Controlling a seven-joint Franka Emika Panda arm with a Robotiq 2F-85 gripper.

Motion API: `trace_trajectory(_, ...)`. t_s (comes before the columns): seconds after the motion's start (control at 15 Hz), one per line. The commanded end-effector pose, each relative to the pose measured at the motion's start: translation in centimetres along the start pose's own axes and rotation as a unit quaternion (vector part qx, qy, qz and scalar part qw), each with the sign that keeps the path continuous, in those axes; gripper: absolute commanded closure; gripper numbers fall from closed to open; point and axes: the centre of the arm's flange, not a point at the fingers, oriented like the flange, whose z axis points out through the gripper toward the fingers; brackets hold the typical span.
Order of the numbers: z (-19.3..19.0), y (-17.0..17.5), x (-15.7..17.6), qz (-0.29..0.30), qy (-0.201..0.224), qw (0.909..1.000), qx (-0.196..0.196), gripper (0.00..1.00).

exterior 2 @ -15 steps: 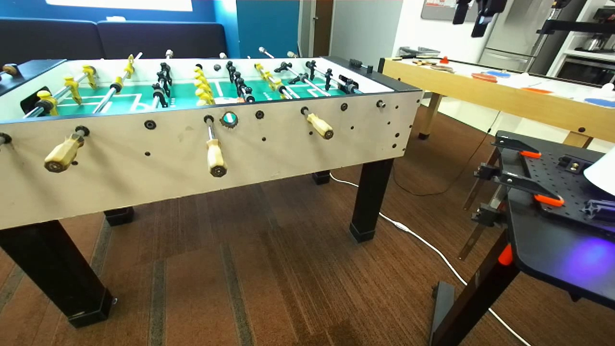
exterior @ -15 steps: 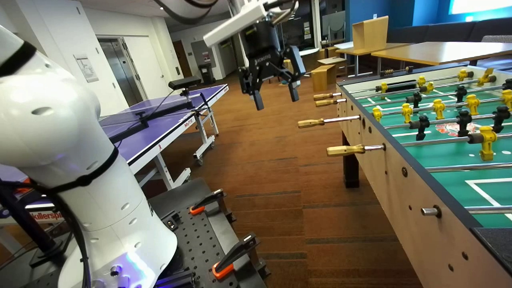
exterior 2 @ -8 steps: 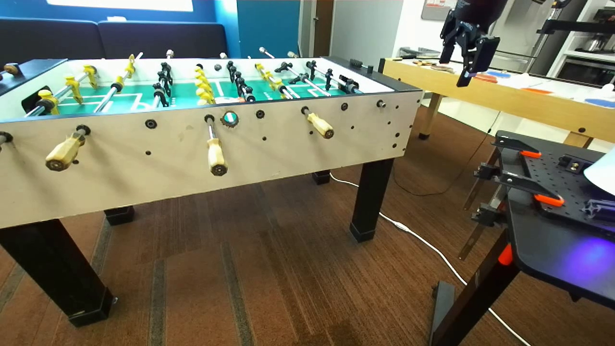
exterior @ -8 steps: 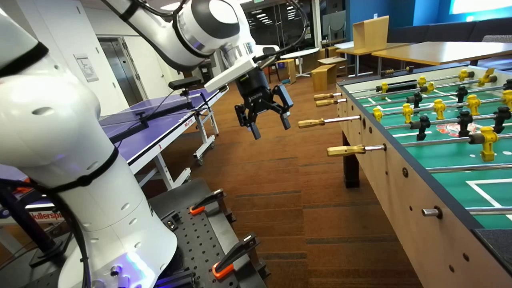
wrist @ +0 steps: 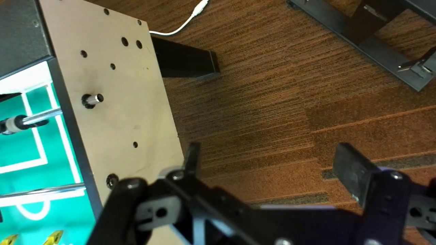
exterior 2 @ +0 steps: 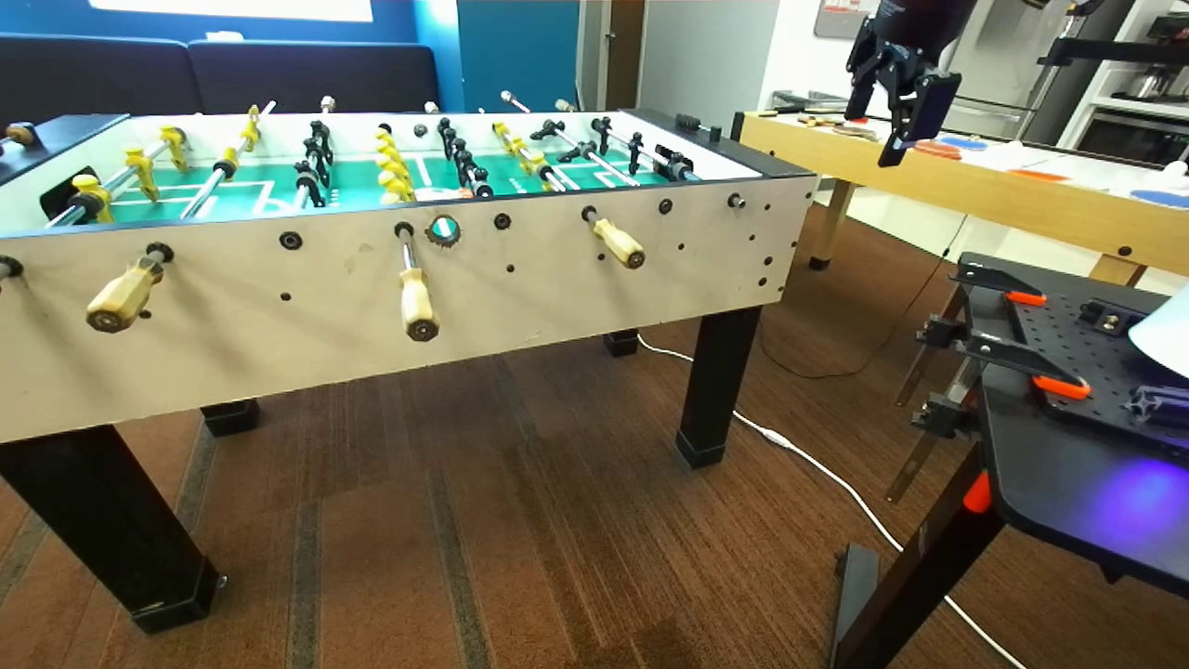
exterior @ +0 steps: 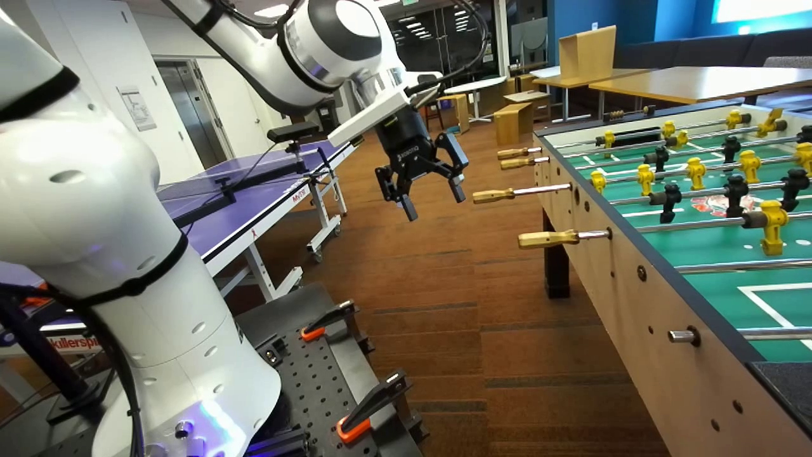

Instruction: Rotate the last yellow rod

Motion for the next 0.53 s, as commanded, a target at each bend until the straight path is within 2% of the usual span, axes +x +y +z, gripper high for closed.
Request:
trace_trajectory(0.0, 1.4, 0.0, 5.2, -0.014, -0.017, 0.9977, -0.065, 0.00)
trace_trajectory(0.33, 5.6, -2.4, 13.0, -0.008, 0.003, 0.9840, -0.178, 0.00)
trace_trajectory(0.47, 7.6, -3.9, 15.4, 0.009, 0.018, 0.9779, -0.208, 0.00)
